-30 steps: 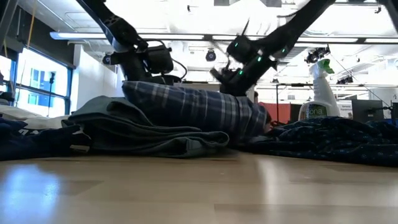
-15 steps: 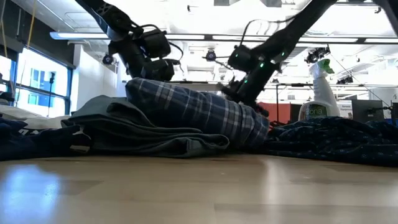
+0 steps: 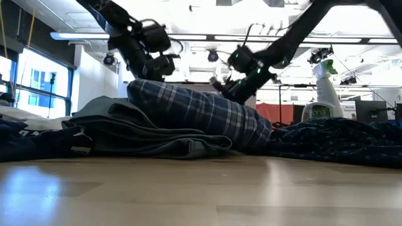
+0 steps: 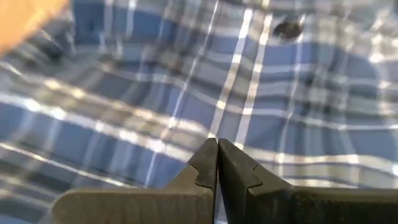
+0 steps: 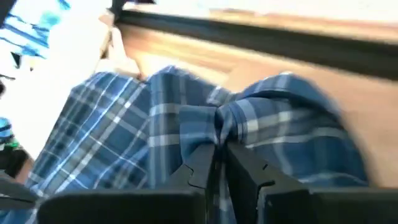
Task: Fold Laundry from Bin
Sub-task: Fold the checkered blue polo
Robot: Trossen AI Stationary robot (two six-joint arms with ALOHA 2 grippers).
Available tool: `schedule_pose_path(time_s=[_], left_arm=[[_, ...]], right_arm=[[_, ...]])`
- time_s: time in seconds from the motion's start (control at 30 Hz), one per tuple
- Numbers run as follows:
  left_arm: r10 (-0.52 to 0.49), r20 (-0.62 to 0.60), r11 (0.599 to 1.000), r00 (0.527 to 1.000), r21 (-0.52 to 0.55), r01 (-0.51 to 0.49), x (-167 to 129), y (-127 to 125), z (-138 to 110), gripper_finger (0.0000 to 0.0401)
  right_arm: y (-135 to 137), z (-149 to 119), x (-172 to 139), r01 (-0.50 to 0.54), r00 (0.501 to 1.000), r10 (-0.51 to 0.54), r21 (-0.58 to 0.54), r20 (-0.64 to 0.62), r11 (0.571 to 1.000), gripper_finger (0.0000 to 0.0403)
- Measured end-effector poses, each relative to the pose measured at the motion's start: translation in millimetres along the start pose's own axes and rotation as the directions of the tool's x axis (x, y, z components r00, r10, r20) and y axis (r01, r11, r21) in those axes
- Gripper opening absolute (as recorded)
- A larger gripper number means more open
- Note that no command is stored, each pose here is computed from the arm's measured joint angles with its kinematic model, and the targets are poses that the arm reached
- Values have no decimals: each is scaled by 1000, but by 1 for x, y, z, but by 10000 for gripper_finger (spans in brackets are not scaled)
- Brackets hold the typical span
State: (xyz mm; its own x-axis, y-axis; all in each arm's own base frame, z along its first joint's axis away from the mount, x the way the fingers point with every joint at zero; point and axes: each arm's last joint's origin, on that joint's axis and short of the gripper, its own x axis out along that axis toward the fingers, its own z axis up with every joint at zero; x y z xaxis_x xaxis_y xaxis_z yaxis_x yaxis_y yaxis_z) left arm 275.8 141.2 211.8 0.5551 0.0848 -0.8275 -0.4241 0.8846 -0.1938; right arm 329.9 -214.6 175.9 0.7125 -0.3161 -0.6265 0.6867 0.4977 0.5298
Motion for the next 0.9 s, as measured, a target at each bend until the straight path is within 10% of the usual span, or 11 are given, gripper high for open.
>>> schedule_pose_path(time_s=[0.4, 0.9], left_arm=[[-61, 22, 998, 998, 3, 61, 3, -3, 3, 0], [-118, 81, 991, 990, 75, 112, -16, -27, 5, 0]], right_arm=[[28, -2, -59, 32, 996, -44, -149, -78, 988, 128], [15, -15, -9, 53, 997, -57, -59, -57, 997, 170]])
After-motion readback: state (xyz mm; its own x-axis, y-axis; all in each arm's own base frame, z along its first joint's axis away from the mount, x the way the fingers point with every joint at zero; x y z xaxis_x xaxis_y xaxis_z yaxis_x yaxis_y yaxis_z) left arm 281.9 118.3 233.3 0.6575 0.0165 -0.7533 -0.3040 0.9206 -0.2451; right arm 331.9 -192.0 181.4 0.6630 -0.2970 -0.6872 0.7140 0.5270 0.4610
